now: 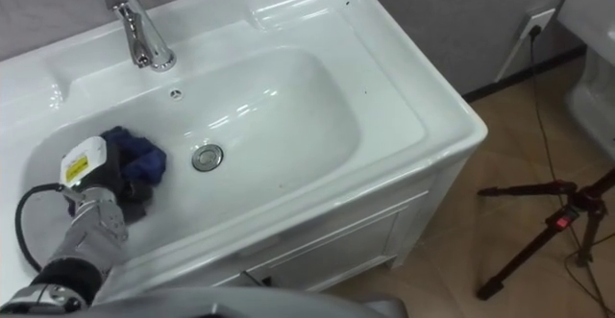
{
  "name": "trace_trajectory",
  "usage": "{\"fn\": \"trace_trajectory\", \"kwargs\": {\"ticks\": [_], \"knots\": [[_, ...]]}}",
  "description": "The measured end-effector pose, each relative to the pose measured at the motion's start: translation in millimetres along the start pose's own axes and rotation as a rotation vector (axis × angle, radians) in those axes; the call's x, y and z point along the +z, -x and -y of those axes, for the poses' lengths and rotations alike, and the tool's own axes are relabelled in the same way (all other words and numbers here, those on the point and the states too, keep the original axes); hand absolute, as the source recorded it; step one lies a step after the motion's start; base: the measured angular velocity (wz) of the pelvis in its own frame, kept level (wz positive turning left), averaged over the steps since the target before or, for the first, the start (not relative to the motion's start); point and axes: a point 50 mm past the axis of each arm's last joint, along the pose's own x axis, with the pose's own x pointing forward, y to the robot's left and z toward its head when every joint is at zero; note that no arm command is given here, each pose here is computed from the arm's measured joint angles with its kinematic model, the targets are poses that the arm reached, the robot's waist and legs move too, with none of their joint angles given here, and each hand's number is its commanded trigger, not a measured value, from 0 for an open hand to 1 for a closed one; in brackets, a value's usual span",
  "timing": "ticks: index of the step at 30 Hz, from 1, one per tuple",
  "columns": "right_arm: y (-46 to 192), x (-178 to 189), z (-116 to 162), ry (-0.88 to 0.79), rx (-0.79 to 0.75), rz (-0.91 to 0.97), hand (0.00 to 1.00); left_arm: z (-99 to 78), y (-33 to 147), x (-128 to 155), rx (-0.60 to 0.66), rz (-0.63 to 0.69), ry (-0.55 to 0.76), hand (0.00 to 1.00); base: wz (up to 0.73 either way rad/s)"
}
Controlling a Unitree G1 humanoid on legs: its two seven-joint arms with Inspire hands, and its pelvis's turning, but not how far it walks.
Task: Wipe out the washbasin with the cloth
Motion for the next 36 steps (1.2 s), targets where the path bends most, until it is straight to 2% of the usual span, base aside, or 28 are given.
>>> {"fn": "trace_trajectory", "kwargs": {"ticks": [8,17,21,25,36], "knots": [[-1.1,5.0,-14.8,0.027,0.027,0.0,0.0,8.1,-1.8,34.0,-0.119,0.034,0.145,1.0,0.12],[-1.6,-1.2,-17.4,0.058,0.058,-0.036,0.0,8.8,-2.6,68.7,-0.233,0.105,0.144,1.0,0.0],[-2.2,-7.7,-18.8,0.069,0.074,-0.053,0.0,12.6,-0.5,83.1,-0.295,0.131,0.212,1.0,-0.04],[-2.4,-10.5,-19.0,0.067,0.08,-0.06,0.0,12.6,0.1,89.3,-0.317,0.147,0.234,1.0,-0.01],[-1.7,-7.8,-15.7,0.103,0.09,-0.055,0.0,11.9,6.4,129.6,-0.4,0.262,0.238,1.0,0.0]]}}
